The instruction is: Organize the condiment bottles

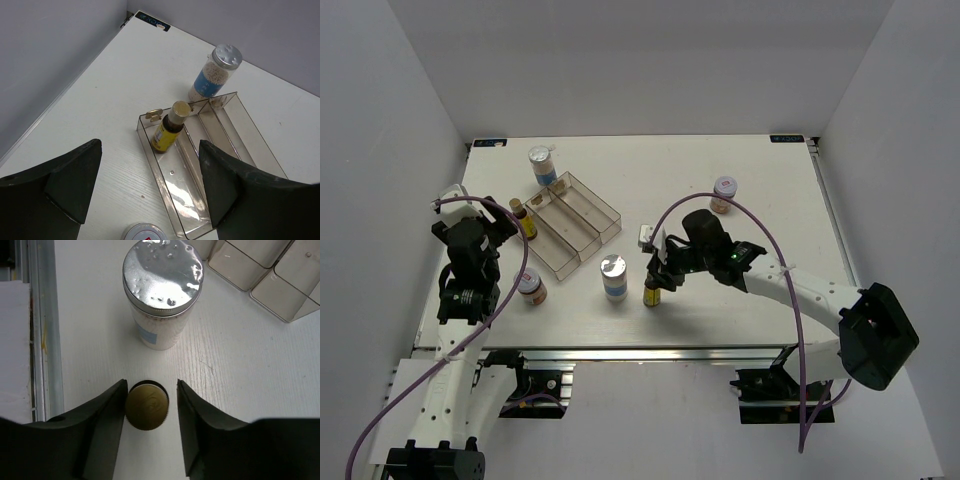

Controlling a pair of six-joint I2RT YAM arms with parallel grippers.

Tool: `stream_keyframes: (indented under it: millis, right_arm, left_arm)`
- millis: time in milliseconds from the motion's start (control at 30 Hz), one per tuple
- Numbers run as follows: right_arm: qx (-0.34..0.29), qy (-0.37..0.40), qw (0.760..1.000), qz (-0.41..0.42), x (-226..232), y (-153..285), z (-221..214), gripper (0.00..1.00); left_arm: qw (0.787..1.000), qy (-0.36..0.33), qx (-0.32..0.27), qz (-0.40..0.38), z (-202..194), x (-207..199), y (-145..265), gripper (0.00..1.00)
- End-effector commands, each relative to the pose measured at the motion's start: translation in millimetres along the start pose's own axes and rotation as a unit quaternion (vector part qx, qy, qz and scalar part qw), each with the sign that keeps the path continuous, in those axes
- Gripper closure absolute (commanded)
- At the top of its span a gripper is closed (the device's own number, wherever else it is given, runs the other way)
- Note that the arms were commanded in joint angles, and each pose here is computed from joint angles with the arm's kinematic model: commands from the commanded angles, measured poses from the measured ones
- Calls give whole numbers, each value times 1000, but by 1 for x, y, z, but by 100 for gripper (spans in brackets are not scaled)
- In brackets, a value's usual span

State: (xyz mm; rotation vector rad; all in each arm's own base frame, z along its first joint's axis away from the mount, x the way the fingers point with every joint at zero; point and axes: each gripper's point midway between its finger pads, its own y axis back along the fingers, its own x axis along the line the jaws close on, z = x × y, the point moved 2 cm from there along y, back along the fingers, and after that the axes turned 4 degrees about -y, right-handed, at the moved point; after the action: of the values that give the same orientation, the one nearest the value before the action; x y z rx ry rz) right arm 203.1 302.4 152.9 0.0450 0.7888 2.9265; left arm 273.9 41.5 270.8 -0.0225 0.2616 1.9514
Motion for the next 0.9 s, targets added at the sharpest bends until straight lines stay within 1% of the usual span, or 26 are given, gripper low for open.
stream_keyframes:
  millis: [0, 33, 100, 167, 233, 400, 433, 533, 567, 600, 667, 767, 833, 867]
  right_arm:
    - [-27, 21, 999, 3, 0, 1, 19, 52]
    - [-27, 23, 999, 7, 2, 2, 18, 58]
    - [-31, 32, 999, 7, 3, 7, 21, 63]
    - [-30, 41, 999, 4, 3, 11, 23, 82]
    - [-31, 47, 998, -16, -2, 19, 33, 100]
    - [-19, 62, 996, -67, -28, 30, 69, 100]
    - [-24, 67, 993, -91, -39, 37, 88, 100]
    - [-13, 57, 990, -132, -63, 34, 104, 100]
    - [-29, 62, 986, -150, -72, 39, 127, 100]
    - [-16, 55, 985, -160, -82, 31, 126, 100]
    - [-26, 58, 982, -175, -99, 25, 147, 100]
    - [-46, 62, 982, -174, -116, 10, 173, 100]
    - [-64, 62, 985, -147, -117, -2, 188, 100]
    - [-60, 46, 988, -132, -120, -19, 184, 100]
  left_arm:
    - [1000, 0, -8, -6, 6, -1, 3, 12]
    - [1000, -1, -6, -7, 5, -1, 2, 12]
    - [1000, -1, -6, -8, 5, -2, 2, 12]
    - [1000, -1, -7, -9, 6, -2, 2, 12]
    - [1000, -2, -7, -9, 5, -2, 2, 12]
    - [1000, -1, -7, -12, 5, -3, 2, 12]
    - [1000, -1, -7, -12, 6, -3, 2, 12]
    - [1000, -3, -7, -9, 5, -2, 2, 12]
    - [1000, -3, -6, -8, 5, -1, 2, 12]
    - [1000, -3, -7, -6, 5, -1, 2, 12]
    - [1000, -3, -8, -5, 6, -1, 2, 12]
    - [1000, -7, -5, -1, 4, 1, 1, 12]
    - [1000, -9, -4, 0, 4, 1, 1, 12]
    - [1000, -9, -4, 0, 4, 1, 0, 12]
